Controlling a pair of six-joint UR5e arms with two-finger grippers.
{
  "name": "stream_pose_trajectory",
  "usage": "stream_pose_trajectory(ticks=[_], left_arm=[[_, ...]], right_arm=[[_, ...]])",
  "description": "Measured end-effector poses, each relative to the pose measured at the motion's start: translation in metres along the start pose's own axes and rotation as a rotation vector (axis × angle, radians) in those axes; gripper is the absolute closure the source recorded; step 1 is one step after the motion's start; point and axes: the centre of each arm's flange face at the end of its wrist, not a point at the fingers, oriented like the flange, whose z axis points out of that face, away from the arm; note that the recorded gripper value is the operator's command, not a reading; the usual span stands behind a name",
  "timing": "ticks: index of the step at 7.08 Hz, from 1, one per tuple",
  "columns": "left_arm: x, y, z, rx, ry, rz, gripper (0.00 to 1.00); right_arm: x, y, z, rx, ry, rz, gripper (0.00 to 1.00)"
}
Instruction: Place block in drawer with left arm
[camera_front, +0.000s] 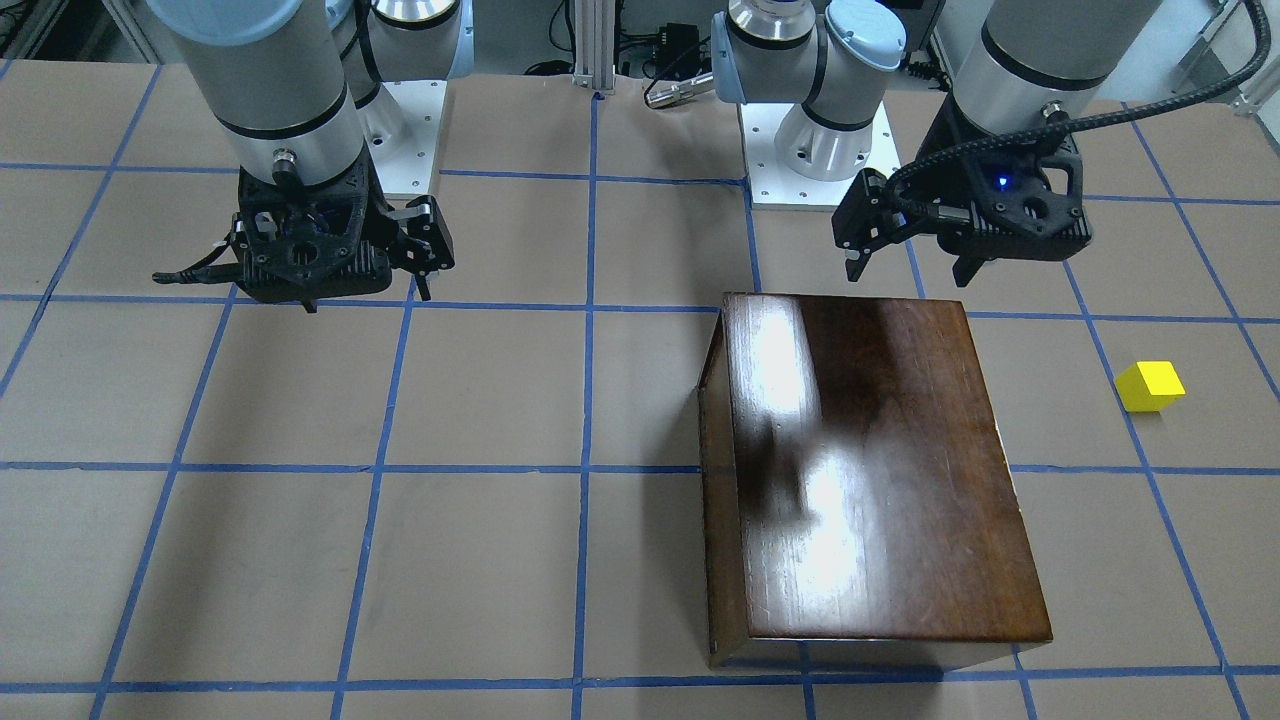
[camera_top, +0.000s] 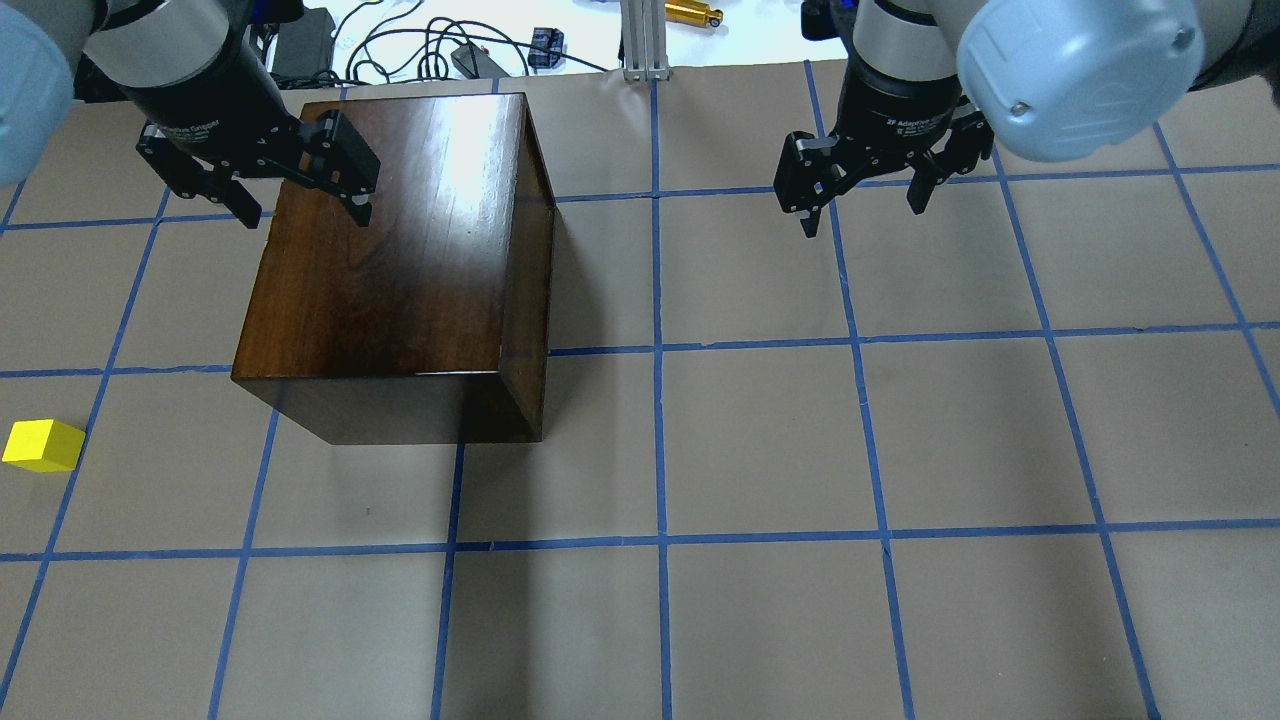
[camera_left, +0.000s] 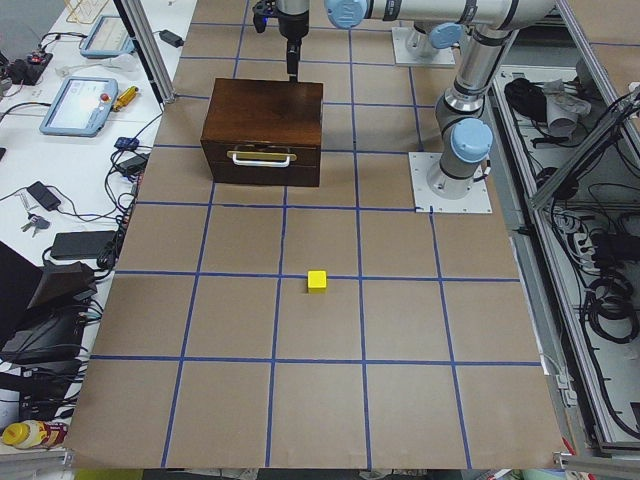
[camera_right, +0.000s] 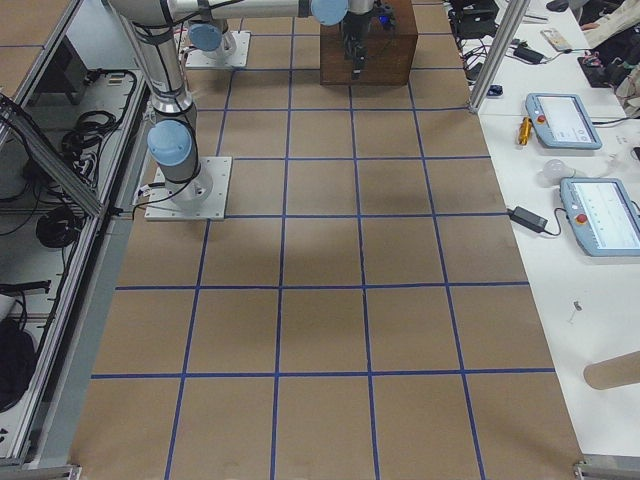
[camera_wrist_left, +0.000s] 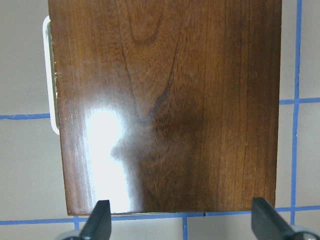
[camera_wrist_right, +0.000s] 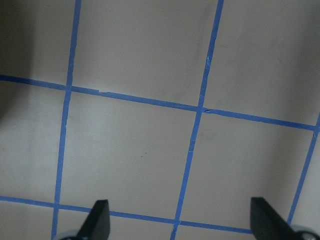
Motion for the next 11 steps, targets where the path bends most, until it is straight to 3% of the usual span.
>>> stream_pose_trajectory(ticks=[8,11], left_arm=[[-0.003,-0.001,-0.001,0.002,-0.002,0.001,0.0],[-0.044,-0.004,-0.005,0.013,-0.008,0.023,0.0]], right_arm=[[0.0,0.0,0.0,0.0,0.0,-0.001,0.0],[0.0,0.0,0.0,0.0,0.0,0.0,0.0]])
